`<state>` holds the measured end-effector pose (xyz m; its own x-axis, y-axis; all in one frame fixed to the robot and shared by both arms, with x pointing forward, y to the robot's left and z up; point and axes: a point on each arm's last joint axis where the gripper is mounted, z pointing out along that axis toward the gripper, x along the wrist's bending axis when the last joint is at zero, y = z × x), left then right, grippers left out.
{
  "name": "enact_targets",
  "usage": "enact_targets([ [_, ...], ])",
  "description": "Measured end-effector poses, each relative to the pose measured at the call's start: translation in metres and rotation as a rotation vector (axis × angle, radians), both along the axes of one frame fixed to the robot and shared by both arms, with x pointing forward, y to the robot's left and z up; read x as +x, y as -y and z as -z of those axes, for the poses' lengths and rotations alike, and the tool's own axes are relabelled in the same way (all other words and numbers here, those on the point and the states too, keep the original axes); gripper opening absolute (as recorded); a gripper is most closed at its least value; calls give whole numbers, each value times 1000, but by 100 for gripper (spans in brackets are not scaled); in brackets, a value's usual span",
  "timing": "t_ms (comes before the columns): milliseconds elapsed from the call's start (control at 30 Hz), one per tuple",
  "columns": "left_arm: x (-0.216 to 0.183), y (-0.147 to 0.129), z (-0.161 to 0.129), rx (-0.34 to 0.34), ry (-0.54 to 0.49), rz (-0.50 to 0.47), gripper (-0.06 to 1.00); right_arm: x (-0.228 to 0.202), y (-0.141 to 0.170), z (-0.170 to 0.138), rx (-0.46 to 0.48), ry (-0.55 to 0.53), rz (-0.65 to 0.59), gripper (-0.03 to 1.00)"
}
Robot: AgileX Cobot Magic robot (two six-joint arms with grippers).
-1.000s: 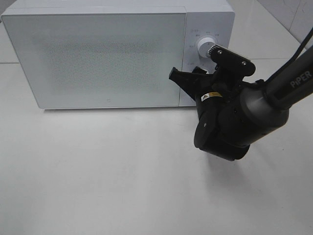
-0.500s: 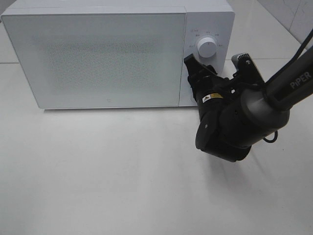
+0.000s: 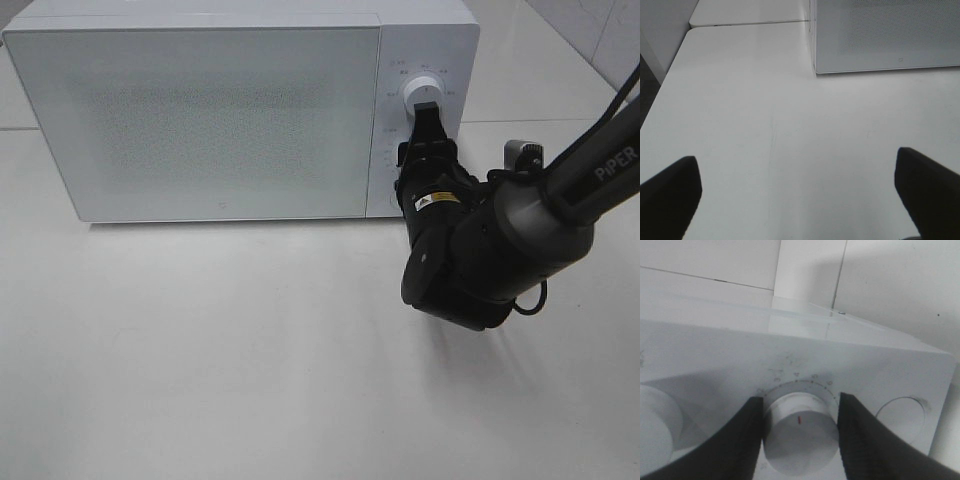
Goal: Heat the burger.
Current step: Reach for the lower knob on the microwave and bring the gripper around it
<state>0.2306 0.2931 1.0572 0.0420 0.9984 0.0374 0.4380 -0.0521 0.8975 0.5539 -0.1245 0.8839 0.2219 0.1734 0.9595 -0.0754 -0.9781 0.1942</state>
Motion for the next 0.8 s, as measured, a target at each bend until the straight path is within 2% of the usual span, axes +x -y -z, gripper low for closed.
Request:
enact_targets([
  [33,0,0,0,0,0,0,98,0,0,0,0,0,0,45],
  [67,0,0,0,0,0,0,98,0,0,0,70,6,15,45],
  [133,0,0,0,0,0,0,98,0,0,0,104,10,23,45],
  [200,0,0,0,0,0,0,98,0,0,1,210,18,44,45],
  [233,0,0,0,0,0,0,98,0,0,1,210,18,44,45],
  [300,0,0,0,0,0,0,98,0,0,1,281,23,59,45],
  [567,0,0,0,0,0,0,98,0,0,1,327,35,71,45],
  [800,0,0,0,0,0,0,98,0,0,1,312,33,68,45],
])
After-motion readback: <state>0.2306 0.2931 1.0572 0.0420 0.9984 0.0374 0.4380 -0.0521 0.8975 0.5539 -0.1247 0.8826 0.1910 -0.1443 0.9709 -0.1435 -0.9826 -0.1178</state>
